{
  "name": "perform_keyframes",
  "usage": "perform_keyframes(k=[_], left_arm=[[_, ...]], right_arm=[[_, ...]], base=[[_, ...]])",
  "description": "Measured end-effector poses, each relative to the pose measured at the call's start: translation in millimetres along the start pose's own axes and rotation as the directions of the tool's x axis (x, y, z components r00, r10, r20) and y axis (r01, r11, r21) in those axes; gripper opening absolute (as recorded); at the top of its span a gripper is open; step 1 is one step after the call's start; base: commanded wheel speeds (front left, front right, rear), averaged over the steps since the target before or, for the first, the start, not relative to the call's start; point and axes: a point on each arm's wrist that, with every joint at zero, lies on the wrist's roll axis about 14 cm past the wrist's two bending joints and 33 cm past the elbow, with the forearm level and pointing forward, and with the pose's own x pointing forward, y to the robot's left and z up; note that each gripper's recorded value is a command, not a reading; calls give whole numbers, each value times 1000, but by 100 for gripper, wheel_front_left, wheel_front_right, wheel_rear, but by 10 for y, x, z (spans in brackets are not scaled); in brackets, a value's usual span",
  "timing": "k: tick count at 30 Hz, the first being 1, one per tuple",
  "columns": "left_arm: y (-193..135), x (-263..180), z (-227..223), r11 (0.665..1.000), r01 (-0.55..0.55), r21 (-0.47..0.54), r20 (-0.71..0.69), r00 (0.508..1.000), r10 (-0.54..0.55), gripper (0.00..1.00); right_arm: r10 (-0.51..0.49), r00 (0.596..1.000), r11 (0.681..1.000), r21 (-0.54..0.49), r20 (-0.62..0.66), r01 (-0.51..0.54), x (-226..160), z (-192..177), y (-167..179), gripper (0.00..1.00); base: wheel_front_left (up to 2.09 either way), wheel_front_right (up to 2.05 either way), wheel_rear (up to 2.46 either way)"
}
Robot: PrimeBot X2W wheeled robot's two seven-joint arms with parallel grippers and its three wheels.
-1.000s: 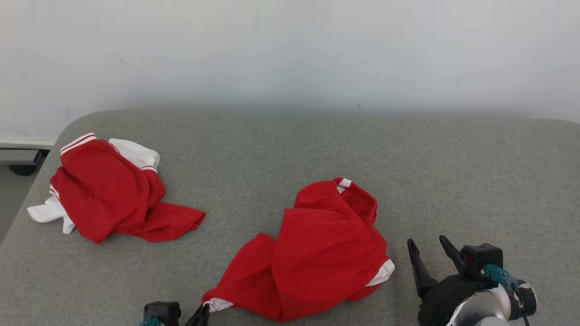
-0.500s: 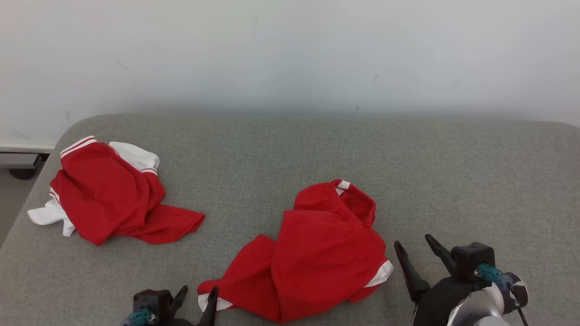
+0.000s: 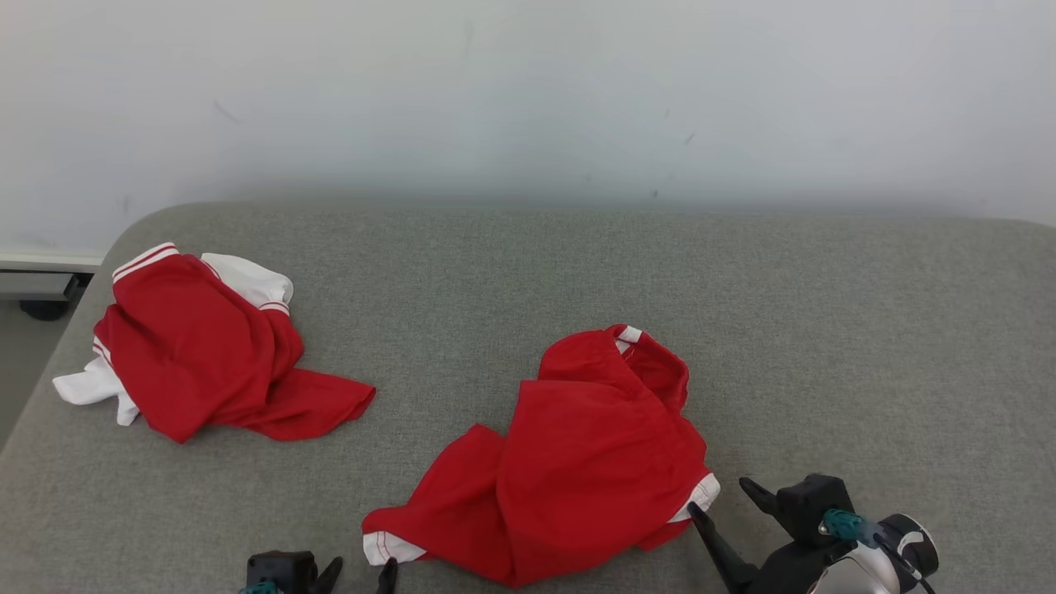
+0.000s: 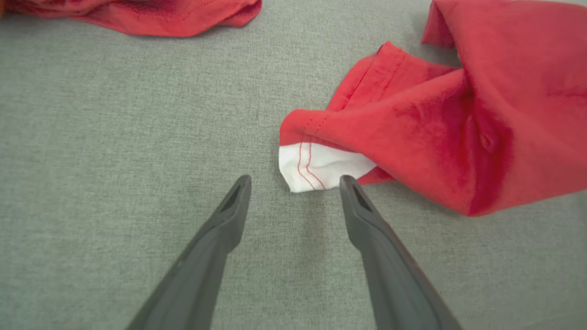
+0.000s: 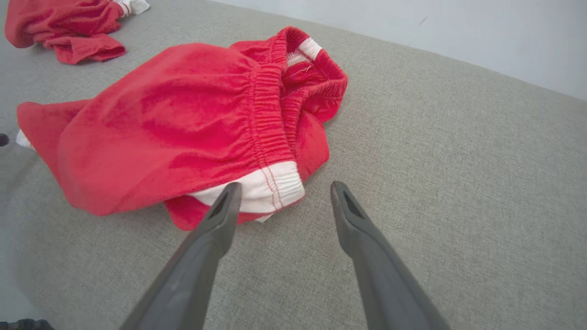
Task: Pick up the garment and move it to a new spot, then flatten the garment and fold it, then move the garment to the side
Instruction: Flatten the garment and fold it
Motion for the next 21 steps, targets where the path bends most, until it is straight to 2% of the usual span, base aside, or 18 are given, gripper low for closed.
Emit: perform_keyframes(k=[8, 19, 20, 21], left_arm=[[23, 37, -126, 1000, -12, -17, -71, 997, 10, 100], [-25, 96, -155, 1000, 1, -21, -109, 994, -3, 100], [-55, 106, -155, 999, 10, -32, -112, 994, -14, 83], [-85, 121, -140, 999, 19, -48, -113, 993, -25, 58]], right_arm=[[38, 996, 999, -26, -81, -41, 65, -145, 88, 100], [58, 993, 994, -87, -103, -67, 177, -92, 104, 100], [58, 992, 994, -87, -110, -67, 180, -109, 104, 100], [58, 992, 994, -88, -115, -69, 187, -118, 104, 100]], base=[[0, 0, 0], [0, 0, 0], [0, 0, 0], [0, 0, 0]])
